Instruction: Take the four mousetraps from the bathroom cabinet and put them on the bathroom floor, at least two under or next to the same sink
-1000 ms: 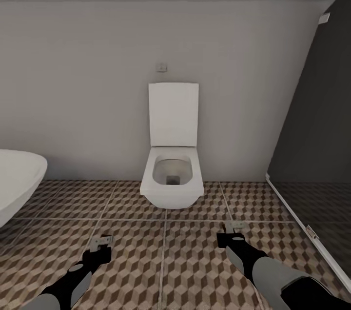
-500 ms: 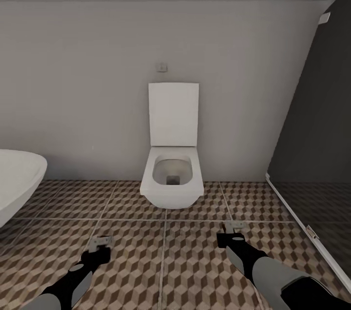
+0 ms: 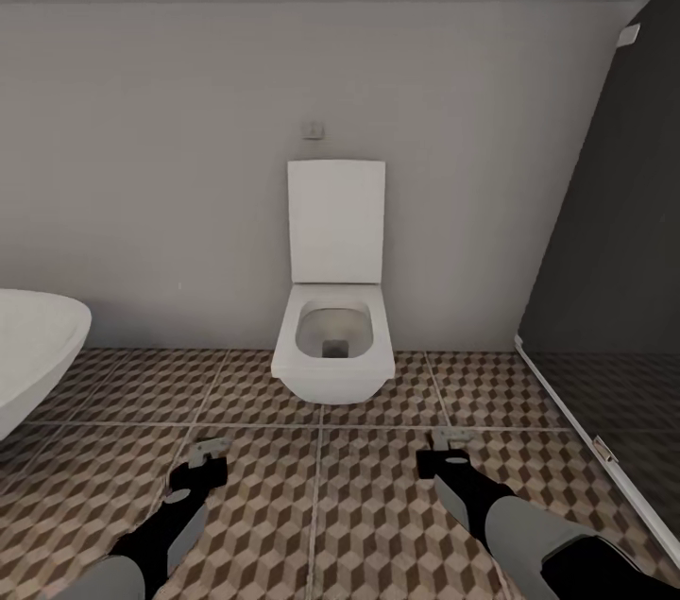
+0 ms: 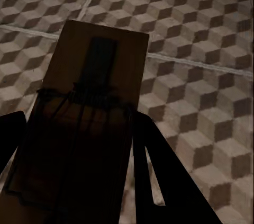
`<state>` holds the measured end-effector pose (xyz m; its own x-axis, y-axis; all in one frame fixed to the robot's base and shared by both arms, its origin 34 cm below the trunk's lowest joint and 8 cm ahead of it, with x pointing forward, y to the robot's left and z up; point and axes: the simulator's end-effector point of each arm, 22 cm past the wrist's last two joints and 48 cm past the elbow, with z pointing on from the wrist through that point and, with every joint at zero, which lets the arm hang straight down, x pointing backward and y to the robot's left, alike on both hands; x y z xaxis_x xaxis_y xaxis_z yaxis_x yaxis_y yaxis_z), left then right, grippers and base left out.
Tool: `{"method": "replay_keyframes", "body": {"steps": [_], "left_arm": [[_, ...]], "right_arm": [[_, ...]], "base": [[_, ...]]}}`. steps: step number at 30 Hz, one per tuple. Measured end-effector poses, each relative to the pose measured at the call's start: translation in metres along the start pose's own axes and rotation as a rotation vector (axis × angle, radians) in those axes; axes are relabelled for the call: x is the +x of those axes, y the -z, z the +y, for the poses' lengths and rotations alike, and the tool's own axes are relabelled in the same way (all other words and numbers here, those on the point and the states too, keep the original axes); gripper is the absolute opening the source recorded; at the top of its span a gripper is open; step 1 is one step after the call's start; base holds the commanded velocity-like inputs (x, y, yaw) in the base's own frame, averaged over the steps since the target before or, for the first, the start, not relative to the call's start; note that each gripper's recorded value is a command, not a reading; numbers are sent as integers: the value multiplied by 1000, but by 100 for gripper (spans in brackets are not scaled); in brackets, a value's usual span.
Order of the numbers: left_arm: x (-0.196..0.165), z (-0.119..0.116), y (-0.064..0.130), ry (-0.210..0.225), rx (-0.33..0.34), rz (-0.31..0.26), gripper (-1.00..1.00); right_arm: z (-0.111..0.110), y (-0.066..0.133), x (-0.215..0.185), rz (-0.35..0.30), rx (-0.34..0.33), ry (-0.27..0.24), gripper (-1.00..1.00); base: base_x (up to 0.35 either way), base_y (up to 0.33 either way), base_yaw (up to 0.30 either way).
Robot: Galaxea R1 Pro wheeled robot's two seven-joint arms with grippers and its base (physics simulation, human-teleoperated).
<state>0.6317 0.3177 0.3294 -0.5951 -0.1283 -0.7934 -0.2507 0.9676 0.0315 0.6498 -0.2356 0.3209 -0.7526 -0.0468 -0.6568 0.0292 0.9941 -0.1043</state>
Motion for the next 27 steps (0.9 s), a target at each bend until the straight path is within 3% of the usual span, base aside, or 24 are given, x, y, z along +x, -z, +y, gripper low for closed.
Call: {"method": "replay_keyframes", "body": {"steps": [6,11,16,27], "left_arm": [[-29,-16,0,-12,63,16,-100],[-27,-24,0,-32,112,33,-100],[-35,-34,2,-62,143,15,-100],[-48,-66,9,-54,178,-7,-100]], "right_arm": [[5,1,-5,2,-7,2,-100],[4,2,-16,-19,-9,-3,-100],[4,2,-18,-25,-9,-5,-100],[2,2,-20,-27,-2,-6,-100]], "base": [[0,0,0],[0,0,0],[0,0,0],[0,0,0]]}}
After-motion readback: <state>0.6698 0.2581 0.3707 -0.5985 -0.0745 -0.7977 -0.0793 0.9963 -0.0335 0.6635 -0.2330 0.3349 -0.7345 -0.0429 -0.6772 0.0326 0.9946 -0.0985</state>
